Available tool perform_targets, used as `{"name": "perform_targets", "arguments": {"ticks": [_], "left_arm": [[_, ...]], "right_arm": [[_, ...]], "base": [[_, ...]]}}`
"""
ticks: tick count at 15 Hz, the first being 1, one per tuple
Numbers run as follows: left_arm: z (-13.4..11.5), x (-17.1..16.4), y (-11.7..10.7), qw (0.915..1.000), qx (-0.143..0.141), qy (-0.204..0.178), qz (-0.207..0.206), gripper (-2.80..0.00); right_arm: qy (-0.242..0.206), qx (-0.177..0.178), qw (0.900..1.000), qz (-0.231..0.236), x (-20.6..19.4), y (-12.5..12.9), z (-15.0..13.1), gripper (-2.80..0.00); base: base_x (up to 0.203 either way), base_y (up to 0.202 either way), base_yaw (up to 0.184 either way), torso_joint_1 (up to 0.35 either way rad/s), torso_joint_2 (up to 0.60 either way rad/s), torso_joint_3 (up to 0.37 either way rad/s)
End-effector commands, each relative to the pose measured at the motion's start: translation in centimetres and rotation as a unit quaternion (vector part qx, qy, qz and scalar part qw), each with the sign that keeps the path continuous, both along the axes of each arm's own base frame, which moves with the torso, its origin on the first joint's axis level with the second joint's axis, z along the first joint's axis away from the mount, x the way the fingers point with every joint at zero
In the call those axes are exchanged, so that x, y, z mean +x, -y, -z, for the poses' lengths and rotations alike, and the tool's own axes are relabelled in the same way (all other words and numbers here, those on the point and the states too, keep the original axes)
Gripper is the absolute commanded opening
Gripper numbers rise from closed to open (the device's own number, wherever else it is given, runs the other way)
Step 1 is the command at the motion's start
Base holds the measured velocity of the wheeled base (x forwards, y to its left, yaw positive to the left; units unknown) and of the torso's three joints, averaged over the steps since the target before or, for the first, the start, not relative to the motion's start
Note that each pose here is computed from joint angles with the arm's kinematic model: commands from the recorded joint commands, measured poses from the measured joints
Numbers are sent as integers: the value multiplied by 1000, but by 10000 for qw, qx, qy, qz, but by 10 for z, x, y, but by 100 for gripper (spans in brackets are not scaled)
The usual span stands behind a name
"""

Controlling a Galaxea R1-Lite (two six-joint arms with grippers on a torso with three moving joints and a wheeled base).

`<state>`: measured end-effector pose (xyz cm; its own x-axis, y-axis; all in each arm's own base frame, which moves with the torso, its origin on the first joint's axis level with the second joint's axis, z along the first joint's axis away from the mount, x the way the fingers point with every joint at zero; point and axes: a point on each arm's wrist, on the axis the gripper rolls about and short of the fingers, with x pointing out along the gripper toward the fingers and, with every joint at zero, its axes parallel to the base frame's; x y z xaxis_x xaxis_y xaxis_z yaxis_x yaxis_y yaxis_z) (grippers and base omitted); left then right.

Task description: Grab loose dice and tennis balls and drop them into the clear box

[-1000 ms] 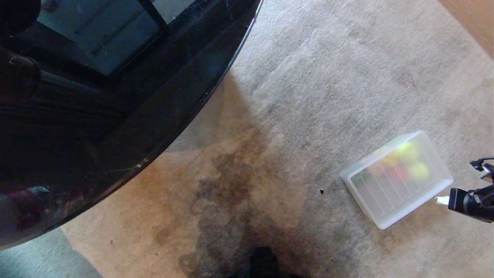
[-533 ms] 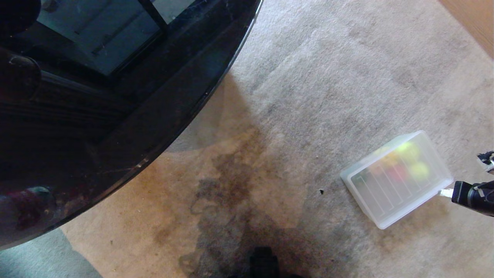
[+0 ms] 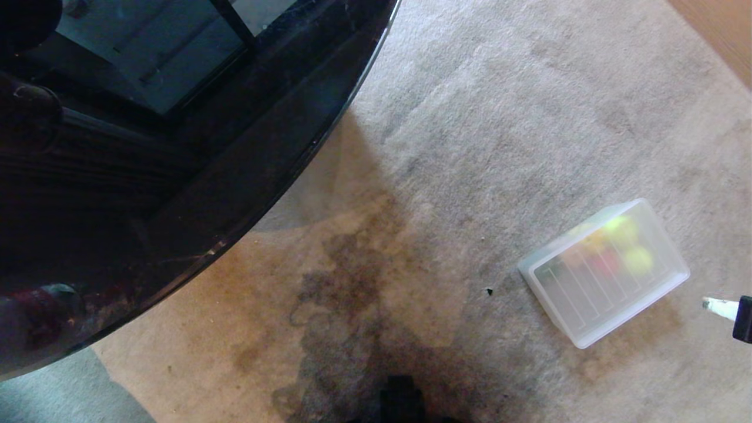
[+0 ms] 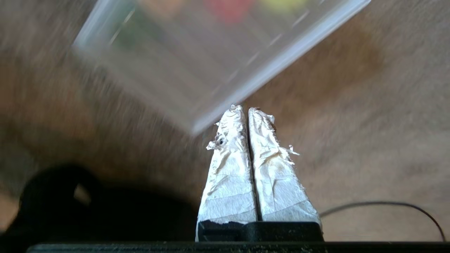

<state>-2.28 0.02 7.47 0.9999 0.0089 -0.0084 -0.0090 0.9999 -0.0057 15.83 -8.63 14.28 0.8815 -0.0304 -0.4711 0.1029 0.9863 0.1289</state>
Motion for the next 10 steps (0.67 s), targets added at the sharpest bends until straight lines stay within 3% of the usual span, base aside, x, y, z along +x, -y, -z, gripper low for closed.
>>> {"name": "perform_targets", "arguments": {"ticks": [1, 5, 10], "left_arm": [[0, 0, 0, 10000, -2, 4, -1, -280], [0, 0, 0, 10000, -2, 4, -1, -280], [0, 0, 0, 10000, -2, 4, -1, -280]], "right_arm": [[520, -401, 9977, -141, -41, -28, -17, -280], [715, -694, 9928, -671, -108, -76, -9, -280], [1001, -798, 9897, -647, -163, -90, 34, -280]], "base": [[0, 0, 0, 0, 0, 0], [0, 0, 0, 0, 0, 0], [0, 0, 0, 0, 0, 0]]}}
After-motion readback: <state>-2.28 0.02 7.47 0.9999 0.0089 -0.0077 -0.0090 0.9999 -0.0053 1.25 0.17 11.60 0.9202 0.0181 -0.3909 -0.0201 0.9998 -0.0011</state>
